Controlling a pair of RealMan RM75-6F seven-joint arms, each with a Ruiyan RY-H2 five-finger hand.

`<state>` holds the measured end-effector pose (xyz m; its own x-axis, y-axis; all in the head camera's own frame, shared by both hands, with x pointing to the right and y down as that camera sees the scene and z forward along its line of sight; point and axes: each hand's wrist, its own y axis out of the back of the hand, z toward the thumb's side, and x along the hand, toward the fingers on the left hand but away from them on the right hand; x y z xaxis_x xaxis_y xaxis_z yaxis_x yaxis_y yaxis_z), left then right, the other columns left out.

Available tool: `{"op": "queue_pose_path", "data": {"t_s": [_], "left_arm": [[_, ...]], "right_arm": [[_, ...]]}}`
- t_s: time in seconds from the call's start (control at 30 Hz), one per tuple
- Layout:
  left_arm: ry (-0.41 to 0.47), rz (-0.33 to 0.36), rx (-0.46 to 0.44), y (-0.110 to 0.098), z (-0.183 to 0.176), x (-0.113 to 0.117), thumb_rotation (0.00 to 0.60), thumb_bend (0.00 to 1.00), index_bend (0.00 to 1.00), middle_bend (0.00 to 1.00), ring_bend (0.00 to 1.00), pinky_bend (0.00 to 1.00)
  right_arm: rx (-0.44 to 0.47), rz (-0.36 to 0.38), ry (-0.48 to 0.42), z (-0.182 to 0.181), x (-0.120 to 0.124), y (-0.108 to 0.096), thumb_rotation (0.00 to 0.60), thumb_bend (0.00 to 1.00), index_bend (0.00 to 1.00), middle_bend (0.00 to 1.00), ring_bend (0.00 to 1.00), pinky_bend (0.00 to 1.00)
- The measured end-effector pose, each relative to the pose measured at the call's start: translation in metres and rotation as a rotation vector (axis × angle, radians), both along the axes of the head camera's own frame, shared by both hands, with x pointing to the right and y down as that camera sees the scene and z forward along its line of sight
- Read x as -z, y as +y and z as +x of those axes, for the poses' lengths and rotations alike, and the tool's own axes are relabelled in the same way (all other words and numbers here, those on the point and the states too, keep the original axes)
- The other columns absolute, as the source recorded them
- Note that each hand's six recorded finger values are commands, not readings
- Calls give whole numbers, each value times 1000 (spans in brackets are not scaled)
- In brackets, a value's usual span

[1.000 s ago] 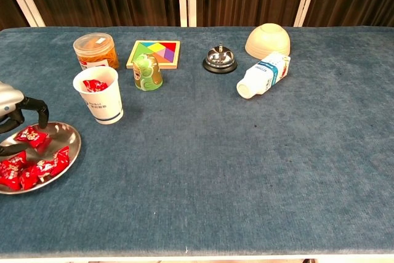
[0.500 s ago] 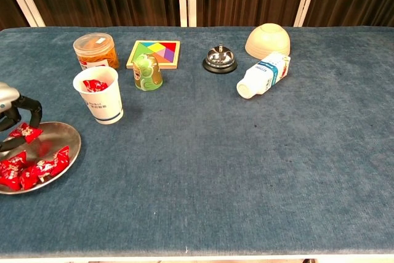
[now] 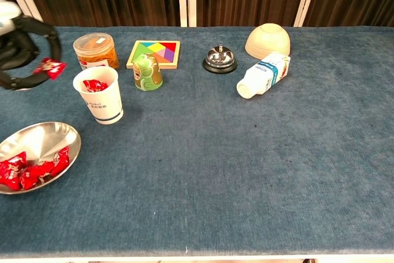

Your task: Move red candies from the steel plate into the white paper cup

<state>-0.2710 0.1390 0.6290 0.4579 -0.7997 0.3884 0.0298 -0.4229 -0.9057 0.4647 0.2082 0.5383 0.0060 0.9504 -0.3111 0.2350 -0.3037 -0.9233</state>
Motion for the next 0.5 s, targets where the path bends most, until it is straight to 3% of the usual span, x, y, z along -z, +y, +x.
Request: {"op": "queue_pose_path", "data": {"t_s": [0.23, 0.5], "left_arm": [[-4, -50, -38, -20, 36, -15, 600, 326, 533, 846, 784, 832], [-59, -76, -42, -32, 50, -29, 600, 317, 513, 846, 784, 832]], "right_arm": [[-9, 0, -2, 4, 0, 2, 600, 196, 9, 165, 108, 181], [-21, -5, -4, 10, -2, 4, 600, 196, 9, 165, 108, 181]]}}
